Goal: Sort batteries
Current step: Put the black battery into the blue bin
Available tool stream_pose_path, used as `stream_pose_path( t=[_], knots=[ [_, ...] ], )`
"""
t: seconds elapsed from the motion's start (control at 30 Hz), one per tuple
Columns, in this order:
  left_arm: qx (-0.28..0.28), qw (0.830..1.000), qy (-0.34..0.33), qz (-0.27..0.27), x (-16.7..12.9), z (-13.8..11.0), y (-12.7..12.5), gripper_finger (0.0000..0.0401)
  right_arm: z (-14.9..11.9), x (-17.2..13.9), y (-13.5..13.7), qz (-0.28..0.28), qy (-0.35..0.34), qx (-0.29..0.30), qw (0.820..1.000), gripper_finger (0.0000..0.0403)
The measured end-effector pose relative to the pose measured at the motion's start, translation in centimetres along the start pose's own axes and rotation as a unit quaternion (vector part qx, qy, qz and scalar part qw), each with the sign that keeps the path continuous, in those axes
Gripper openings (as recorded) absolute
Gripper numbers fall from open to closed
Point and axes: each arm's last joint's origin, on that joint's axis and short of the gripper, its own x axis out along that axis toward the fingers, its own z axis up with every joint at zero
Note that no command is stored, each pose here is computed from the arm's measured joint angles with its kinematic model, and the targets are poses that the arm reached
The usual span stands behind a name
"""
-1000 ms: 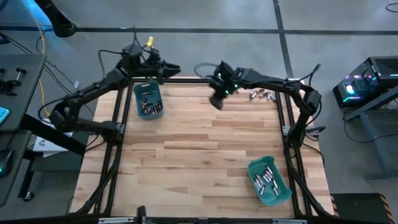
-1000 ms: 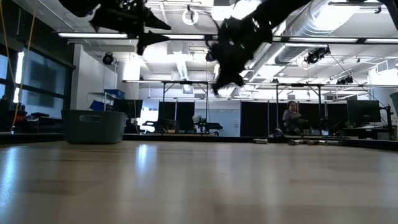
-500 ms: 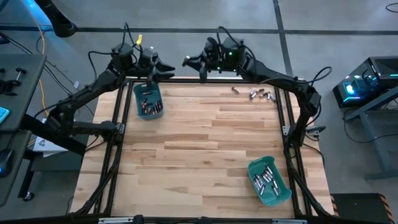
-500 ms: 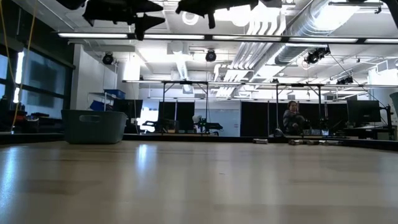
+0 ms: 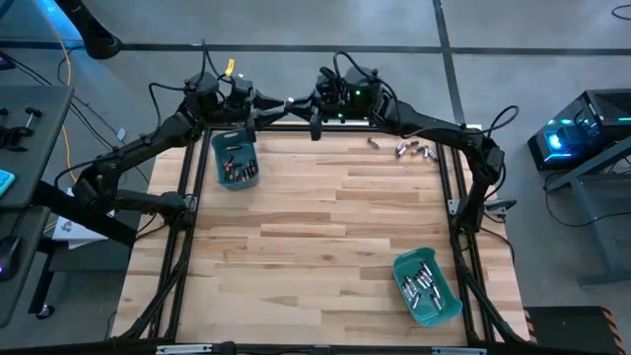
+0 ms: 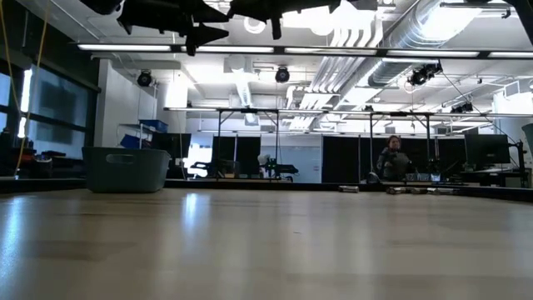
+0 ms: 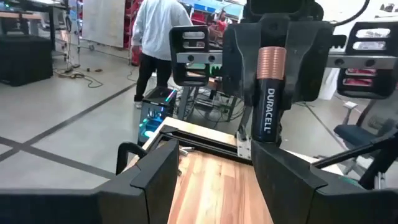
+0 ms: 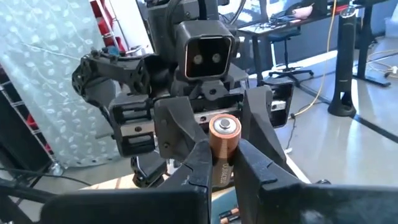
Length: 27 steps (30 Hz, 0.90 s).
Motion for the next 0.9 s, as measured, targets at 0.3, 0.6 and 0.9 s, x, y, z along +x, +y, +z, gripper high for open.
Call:
stream_pose_path(
  t=[0.3,0.6,0.9],
  knots=[
    [-0.003,0.999,0.005,-0.032,1.0,-0.3,-1.1,0.0176,-0.5,0.2,-0.2,-0.008,0.016,0.006,1.0,0.002],
    [-0.003,0.999,0.008,-0.037,1.5,-0.5,-1.8,0.0134,-0.8,0.2,-0.2,-0.009,0.029,0.011,0.999,0.0021],
    [-0.014,0.999,0.0,-0.037,1.5,-0.3,-1.8,0.0039,-0.7,0.1,-0.1,-0.007,0.031,0.015,0.999,0.0022]
  ],
)
